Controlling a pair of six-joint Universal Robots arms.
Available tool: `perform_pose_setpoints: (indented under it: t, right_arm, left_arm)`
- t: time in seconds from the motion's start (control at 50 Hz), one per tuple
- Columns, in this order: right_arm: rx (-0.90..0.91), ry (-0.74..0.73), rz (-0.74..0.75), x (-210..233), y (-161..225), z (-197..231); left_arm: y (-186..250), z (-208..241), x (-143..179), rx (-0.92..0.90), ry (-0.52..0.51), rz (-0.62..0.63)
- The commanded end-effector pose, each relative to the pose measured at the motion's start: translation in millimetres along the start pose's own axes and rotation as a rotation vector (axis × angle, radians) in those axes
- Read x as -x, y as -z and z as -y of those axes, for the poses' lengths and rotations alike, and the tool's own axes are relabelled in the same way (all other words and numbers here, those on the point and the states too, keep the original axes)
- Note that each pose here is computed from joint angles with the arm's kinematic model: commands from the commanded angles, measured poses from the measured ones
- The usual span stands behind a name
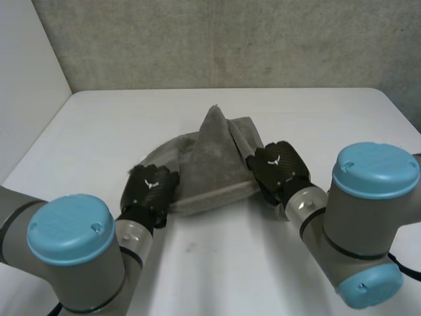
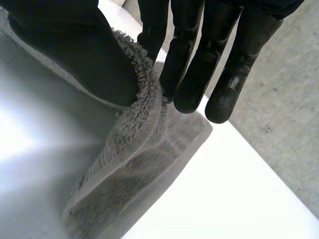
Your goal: Fold the towel.
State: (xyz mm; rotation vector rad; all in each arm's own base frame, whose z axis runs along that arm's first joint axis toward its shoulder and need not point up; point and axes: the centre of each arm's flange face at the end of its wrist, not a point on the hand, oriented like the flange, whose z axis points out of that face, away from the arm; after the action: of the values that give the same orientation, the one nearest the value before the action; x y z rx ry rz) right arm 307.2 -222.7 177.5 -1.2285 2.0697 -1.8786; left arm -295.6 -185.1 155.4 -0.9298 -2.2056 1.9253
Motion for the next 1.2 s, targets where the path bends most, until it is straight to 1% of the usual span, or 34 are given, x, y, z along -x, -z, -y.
perform_pose_setpoints:
  t: [0.02, 0.14, 0.18, 0.22, 0.24, 0.28, 0.3, 0.32, 0.34, 0.38, 0.4, 0.44, 0.46, 0.48, 0.5, 0.54, 0.6, 0.78, 0.92, 1.0, 1.2]
  right_arm:
    - [0.024, -0.003, 0.006, 0.4, 11.1, -6.1]
    - [0.032, -0.006, -0.007, -5.6, 26.1, -10.3]
    - [0.026, -0.012, -0.037, -14.0, 28.7, -11.6]
    - [0.023, -0.015, -0.057, -20.3, 29.7, -11.8]
    - [0.023, -0.015, -0.057, -20.3, 29.7, -11.8]
    - [0.012, -0.023, -0.088, -31.8, 30.1, -10.8]
    - [0.012, -0.023, -0.088, -31.9, 30.1, -10.8]
    - [0.007, -0.025, -0.094, -35.9, 29.1, -10.0]
    - [0.004, -0.026, -0.095, -37.8, 28.5, -9.7]
    - [0.004, -0.028, -0.100, -39.8, 27.4, -10.0]
    - [0.004, -0.028, -0.100, -39.9, 27.4, -10.1]
    - [0.006, -0.037, -0.115, -45.2, 25.3, -11.2]
    - [0.006, -0.037, -0.116, -45.2, 25.3, -11.2]
    - [0.010, -0.041, -0.124, -48.4, 24.5, -12.5]
    - [0.015, -0.045, -0.130, -50.6, 23.7, -14.0]
    - [0.020, -0.046, -0.130, -51.4, 22.5, -15.8]
    - [0.031, -0.049, -0.128, -50.9, 20.4, -18.8]
    - [0.075, -0.080, -0.139, -54.6, 10.9, -31.0]
    - [0.061, -0.170, -0.157, -60.2, 5.0, -28.0]
    - [0.065, -0.187, -0.160, -62.1, 4.8, -27.9]
    - [0.090, -0.195, -0.150, -60.9, 3.5, -34.6]
  left_arm:
    - [15.2, 6.1, -15.0, 0.015, -0.018, -0.067]
    - [16.8, 21.3, -7.0, -0.024, -0.009, -0.048]
    - [13.6, 24.6, -2.6, -0.033, -0.003, -0.033]
    - [2.0, 29.8, 12.6, -0.042, 0.009, 0.017]
    - [1.9, 29.8, 12.7, -0.042, 0.009, 0.017]
    - [-10.7, 31.2, 30.6, -0.041, 0.021, 0.064]
    - [-10.8, 31.2, 30.7, -0.041, 0.021, 0.064]
    - [-17.0, 31.8, 39.2, -0.043, 0.026, 0.069]
    - [-17.1, 31.8, 39.3, -0.043, 0.026, 0.069]
    - [-30.4, 30.5, 52.5, -0.041, 0.034, 0.037]
    - [-30.5, 30.5, 52.6, -0.041, 0.034, 0.037]
    - [-42.2, 24.8, 62.6, -0.026, 0.046, -0.031]
    - [-42.3, 24.8, 62.7, -0.026, 0.046, -0.031]
    - [-47.3, 19.1, 63.7, -0.012, 0.051, -0.075]
    - [-47.4, 19.0, 63.7, -0.012, 0.051, -0.075]
    - [-56.2, 10.5, 65.9, 0.003, 0.067, -0.138]
    - [-64.2, -0.1, 65.7, 0.029, 0.085, -0.173]
    - [-69.3, -25.5, 57.7, 0.112, 0.104, -0.202]
    - [-72.0, -37.9, 47.8, 0.142, 0.109, -0.229]
    - [-74.9, -37.9, 43.3, 0.139, 0.112, -0.239]
    - [-82.4, -28.3, 25.8, 0.108, 0.187, -0.276]
